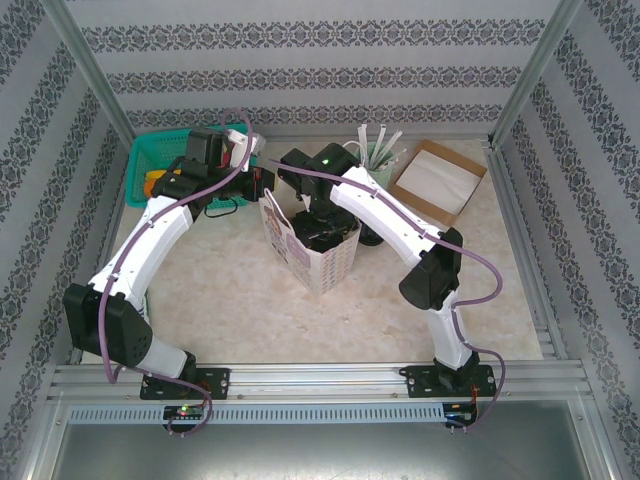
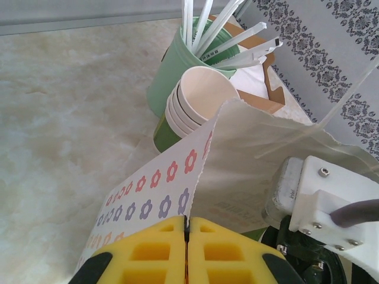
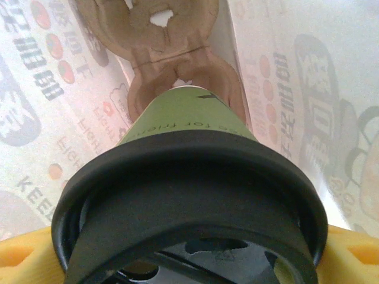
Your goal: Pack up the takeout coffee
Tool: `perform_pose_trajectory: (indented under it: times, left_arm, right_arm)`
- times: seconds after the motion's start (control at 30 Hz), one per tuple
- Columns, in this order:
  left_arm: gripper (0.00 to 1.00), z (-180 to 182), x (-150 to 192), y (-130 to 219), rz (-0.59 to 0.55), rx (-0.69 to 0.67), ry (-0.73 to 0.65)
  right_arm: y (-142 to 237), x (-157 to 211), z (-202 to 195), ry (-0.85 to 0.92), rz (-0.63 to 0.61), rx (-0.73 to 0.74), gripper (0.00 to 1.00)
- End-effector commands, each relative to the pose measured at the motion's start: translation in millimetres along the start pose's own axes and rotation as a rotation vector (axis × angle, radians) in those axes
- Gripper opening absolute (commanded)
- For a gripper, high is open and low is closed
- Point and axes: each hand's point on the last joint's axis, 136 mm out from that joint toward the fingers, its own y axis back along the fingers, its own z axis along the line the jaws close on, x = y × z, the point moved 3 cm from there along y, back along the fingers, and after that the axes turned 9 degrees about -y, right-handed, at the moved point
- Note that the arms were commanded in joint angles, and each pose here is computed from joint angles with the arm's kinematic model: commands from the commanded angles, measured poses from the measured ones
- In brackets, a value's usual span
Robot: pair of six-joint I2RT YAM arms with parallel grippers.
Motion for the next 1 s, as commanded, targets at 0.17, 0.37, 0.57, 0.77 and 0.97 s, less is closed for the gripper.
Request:
perform_pose_trajectory:
  times: [0.17,0.37,0.57,0.77,0.97]
  left_arm:
    - [0.07,-9,-10,7,-0.047,0.009,-0.057]
    - [0.07,-9,-11,8,-0.051,0.009,-0.059]
    - [0.07,-9,-11,8,-0.051,0.008,-0.059]
    - [0.08,-9,-11,8,-0.050,0.006,-0.061]
    - [0.08,-9,-11,8,-0.050,0.006,-0.061]
  right_arm:
    - [-5,30,-21,-0.010,0.152,0.125,0.61]
    - [-7,29,-21,-0.002,0.151,0.124,0.61]
    - [-8,26,-20,0.000,0.148,0.117,0.61]
    - [-12,28,-25,-0.010,0.166,0.141,0.61]
    - [-17,26,-24,-0.008,0.170,0.140,0.61]
